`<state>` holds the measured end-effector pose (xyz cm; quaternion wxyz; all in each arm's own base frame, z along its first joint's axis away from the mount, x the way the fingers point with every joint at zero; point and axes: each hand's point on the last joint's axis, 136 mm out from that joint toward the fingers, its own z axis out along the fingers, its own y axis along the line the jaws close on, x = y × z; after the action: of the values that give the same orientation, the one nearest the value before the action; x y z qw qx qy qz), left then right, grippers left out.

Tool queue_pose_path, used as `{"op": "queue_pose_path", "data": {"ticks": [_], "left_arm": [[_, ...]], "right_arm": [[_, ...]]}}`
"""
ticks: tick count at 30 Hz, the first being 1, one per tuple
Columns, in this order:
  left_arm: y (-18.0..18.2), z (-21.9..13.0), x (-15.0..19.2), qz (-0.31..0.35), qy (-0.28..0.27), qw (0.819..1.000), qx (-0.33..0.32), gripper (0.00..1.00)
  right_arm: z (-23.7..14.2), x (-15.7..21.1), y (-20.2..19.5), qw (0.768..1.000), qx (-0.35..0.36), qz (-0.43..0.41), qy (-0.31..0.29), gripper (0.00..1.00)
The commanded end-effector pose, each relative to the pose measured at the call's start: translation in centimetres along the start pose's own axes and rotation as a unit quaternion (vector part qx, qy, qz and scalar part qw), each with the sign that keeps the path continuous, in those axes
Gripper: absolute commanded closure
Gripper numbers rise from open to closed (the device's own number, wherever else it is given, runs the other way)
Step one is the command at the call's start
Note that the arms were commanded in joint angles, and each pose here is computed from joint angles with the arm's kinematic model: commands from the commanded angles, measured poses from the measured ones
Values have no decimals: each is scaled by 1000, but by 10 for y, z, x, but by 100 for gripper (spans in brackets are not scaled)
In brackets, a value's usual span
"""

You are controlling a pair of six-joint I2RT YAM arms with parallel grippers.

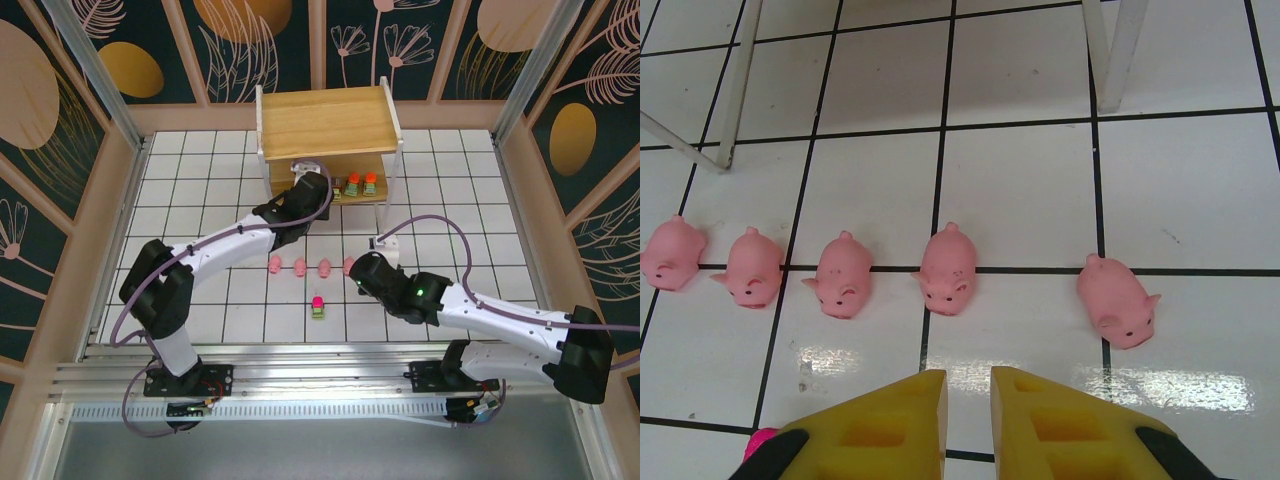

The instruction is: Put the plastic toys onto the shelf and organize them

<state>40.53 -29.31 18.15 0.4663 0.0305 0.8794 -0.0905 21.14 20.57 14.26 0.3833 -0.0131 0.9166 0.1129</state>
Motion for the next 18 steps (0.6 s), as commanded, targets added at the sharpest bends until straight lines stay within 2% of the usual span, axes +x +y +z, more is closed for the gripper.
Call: {"op": "queue_pose_path", "data": {"ticks": [1,11,18], "left_arm": [[4,-15,-18,-10,-26,1000,6,59],[2,-27,-25,-19,-39,999,23,54],[-1,-40,-18,-18,-37,999,33,54]], "right_arm": [[-1,-2,-2,1000,3,-3,-3,81],[-3,-3,0,1000,1,-1,-4,80],[-5,-2,2,1000,-1,-2,-5,75]]}}
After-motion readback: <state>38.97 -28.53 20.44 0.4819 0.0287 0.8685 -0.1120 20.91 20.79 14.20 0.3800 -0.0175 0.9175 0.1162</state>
